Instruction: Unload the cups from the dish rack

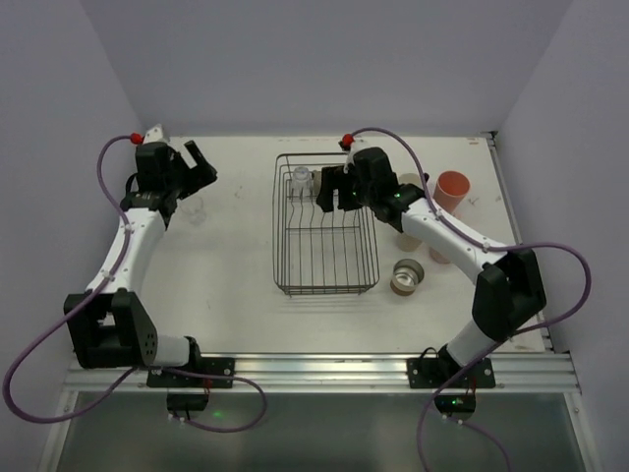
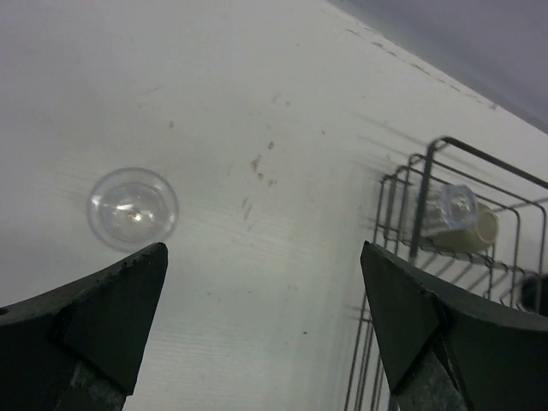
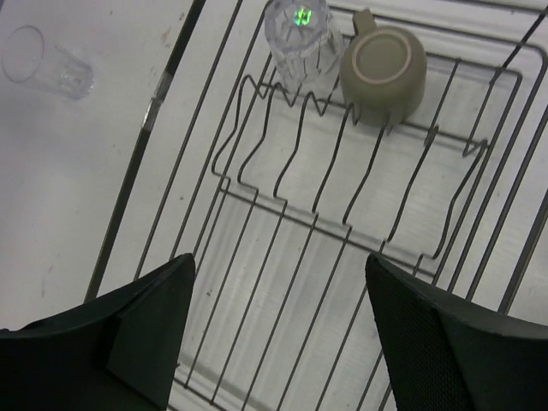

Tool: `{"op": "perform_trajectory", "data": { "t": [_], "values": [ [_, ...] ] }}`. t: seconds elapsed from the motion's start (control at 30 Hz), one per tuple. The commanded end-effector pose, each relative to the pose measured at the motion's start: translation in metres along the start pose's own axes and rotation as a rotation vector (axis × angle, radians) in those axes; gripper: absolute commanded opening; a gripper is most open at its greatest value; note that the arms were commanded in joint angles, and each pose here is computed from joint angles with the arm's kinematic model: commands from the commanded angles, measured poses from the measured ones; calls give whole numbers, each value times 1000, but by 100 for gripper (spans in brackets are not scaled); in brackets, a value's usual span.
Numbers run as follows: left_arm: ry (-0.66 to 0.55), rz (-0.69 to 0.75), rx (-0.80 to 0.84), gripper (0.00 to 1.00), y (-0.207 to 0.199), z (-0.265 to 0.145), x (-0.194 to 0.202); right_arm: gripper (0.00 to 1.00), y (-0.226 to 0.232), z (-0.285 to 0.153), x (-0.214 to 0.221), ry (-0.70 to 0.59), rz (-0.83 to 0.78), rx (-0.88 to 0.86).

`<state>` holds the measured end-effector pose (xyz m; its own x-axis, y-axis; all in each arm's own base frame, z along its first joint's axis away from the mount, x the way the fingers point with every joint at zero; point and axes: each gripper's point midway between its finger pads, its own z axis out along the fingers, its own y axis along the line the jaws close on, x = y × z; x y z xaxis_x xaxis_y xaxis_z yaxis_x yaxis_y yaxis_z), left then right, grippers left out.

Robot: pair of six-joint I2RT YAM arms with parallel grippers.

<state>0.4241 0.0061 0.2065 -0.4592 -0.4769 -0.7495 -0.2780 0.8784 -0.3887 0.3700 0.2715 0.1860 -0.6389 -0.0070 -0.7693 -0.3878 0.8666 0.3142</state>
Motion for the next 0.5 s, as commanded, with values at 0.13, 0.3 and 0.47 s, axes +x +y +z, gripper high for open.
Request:
{"op": "perform_trajectory", "data": {
  "t": [0.13, 0.3, 0.47],
  "values": [
    [-16, 117, 519, 100, -113, -102, 41, 70, -6, 48, -41, -2, -134, 70],
    [-28, 186, 659, 100, -109, -145, 74, 71, -1, 79, -53, 19, -147, 65],
    [-77, 233, 709, 100, -104, -169, 87, 76, 1, 113, -59, 48, -160, 77]
  ]
}}
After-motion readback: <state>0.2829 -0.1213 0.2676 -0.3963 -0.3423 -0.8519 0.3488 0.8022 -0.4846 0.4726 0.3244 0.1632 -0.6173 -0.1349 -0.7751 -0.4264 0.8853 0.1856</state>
